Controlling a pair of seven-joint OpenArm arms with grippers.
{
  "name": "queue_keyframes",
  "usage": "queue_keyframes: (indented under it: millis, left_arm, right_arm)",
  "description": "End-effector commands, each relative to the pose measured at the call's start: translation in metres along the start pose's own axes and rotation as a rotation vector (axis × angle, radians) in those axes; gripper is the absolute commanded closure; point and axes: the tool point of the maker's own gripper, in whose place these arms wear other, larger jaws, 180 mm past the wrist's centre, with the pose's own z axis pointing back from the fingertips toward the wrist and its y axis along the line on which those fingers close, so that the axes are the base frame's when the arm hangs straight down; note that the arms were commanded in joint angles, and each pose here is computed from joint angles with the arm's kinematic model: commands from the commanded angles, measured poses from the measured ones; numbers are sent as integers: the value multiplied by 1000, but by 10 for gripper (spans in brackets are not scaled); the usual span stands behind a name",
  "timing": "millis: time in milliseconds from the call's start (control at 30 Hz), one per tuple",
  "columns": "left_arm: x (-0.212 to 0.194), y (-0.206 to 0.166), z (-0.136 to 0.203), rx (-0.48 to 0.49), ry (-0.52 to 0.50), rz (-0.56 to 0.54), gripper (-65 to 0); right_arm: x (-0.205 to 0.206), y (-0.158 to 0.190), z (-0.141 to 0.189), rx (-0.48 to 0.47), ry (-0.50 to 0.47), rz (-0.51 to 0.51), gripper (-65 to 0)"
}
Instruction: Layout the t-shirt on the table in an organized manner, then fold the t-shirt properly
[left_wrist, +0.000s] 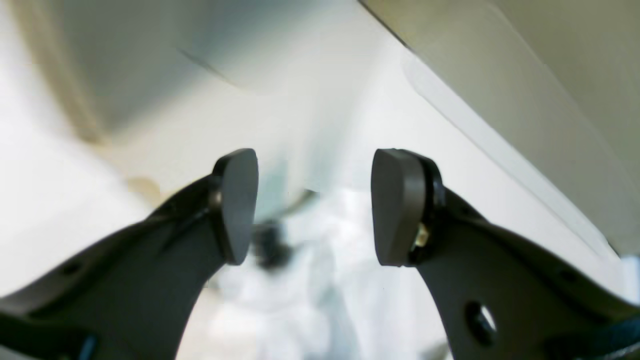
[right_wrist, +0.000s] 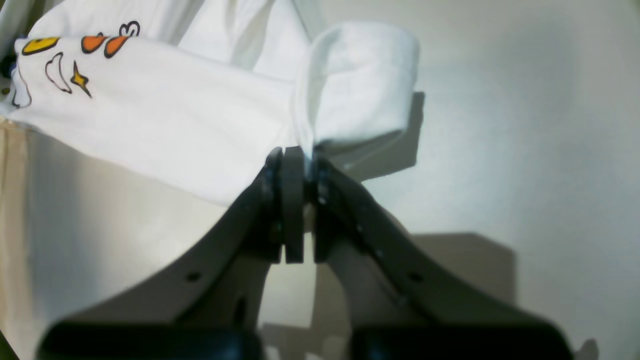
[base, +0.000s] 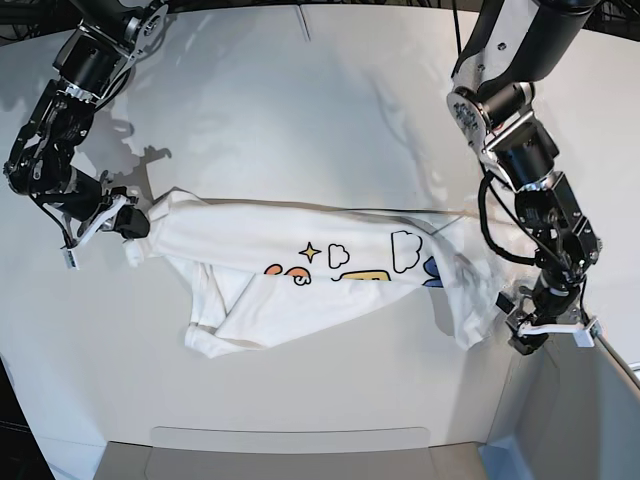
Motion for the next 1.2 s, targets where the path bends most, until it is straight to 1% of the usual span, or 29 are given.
queue_keyframes:
  millis: [0, 67, 100, 200, 267, 367, 433, 533, 633, 733, 867, 1067, 1167]
  left_arm:
    - [26, -15, 8, -42, -78, -26, -362]
    - [29, -4, 25, -20, -104, -66, -362]
    - [23, 3, 31, -6, -92, -83, -359]
    - [-9, 21, 51, 20, 10, -144, -328]
    - [-35, 27, 63, 1, 104, -216, -303]
    - [-69, 36, 75, -35, 213, -298, -265]
    - [-85, 39, 79, -58, 253, -335, -247]
    - [-93, 40, 82, -67, 272, -345, -241]
    - [-103, 24, 79, -105, 296, -376, -240]
    - [-118, 1, 76, -160, 331, -429, -240]
    - [-141, -11, 78, -201, 376, -472, -240]
    - [-137, -15, 74, -211, 324, -453, -240]
    - [-137, -14, 74, -209, 323, -451, -240]
  right_arm:
    - [22, 0, 7, -1, -59, 28, 0]
    - [23, 1, 7, 1, -61, 27, 0]
    - [23, 1, 7, 2, -63, 28, 0]
    - [24, 1, 6, 3, -63, 30, 0]
    - [25, 2, 6, 3, -64, 30, 0]
    - [24, 2, 6, 5, -64, 30, 0]
    - [24, 2, 6, 5, -64, 30, 0]
    - [24, 2, 5, 5, -63, 29, 0]
    - [24, 2, 5, 5, -63, 29, 0]
    - [24, 2, 5, 5, -63, 29, 0]
    - [24, 2, 5, 5, -63, 29, 0]
    - [24, 1, 6, 2, -63, 27, 0]
    - [24, 1, 6, 2, -63, 27, 0]
